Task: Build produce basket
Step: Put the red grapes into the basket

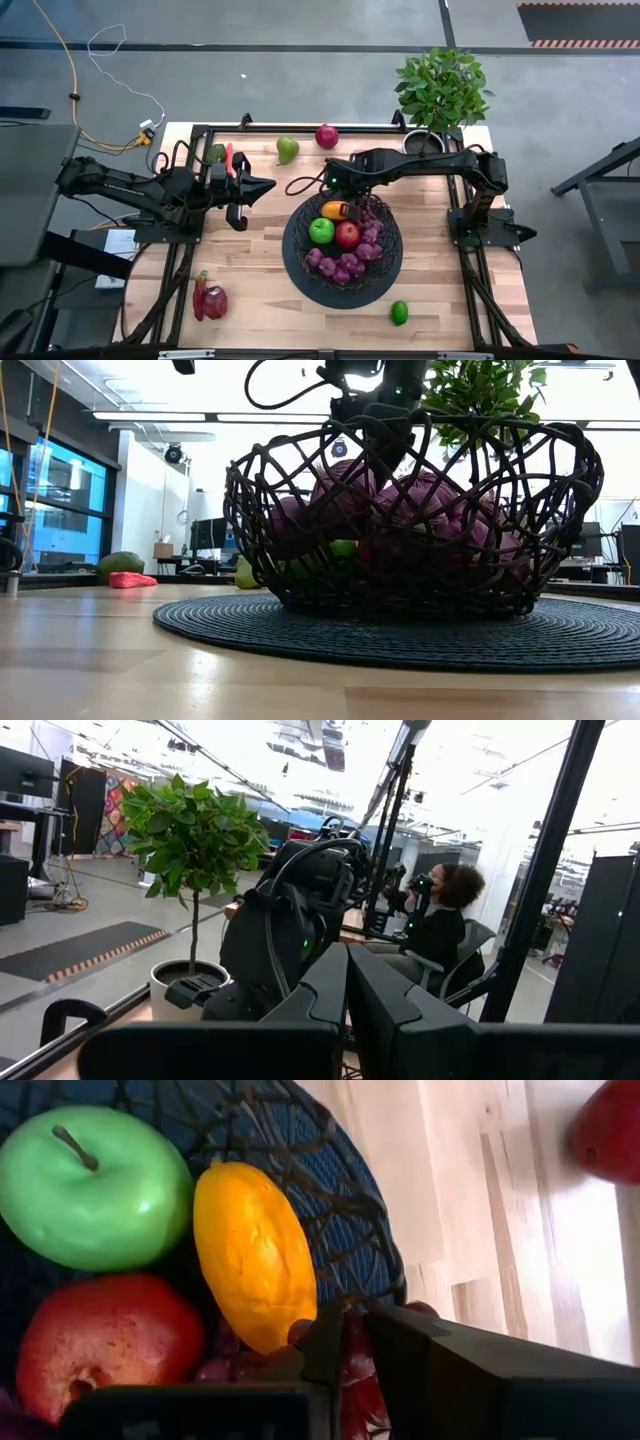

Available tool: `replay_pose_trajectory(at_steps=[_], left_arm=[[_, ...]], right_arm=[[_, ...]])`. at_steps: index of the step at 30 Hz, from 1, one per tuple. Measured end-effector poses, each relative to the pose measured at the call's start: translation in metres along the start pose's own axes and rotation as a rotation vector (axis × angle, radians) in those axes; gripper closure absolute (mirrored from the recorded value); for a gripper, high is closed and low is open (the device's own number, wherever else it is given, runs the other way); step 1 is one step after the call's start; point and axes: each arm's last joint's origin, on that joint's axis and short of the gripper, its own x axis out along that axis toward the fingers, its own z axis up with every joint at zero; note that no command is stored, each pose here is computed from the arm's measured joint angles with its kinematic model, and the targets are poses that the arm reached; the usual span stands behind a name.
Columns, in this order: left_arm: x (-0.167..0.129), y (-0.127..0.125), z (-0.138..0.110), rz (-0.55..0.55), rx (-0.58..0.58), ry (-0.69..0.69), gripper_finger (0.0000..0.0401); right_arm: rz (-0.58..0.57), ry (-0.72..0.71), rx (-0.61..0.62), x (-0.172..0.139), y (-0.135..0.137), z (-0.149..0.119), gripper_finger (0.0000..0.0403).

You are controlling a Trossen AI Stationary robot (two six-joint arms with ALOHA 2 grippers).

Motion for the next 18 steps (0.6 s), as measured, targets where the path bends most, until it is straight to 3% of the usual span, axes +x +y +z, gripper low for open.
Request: replay_pose_trajectory(at_steps=[11, 15, 18], left_arm=[[0.000, 0.000, 0.000, 0.000, 0.000, 0.000, 0.0401], [0.000, 0.000, 0.000, 0.000, 0.000, 0.001, 0.0401], [0.000, 0.000, 0.000, 0.000, 0.001, 0.002, 0.0401]], right_arm=[[0.009, -0.048, 0.007, -0.014, -0.002, 0.008, 0.0221], [0.010, -0.035, 0.004, -0.029, -0.004, 0.008, 0.0201], [0.078, -0.054, 0.008, -0.045, -0.001, 0.001, 0.0199]])
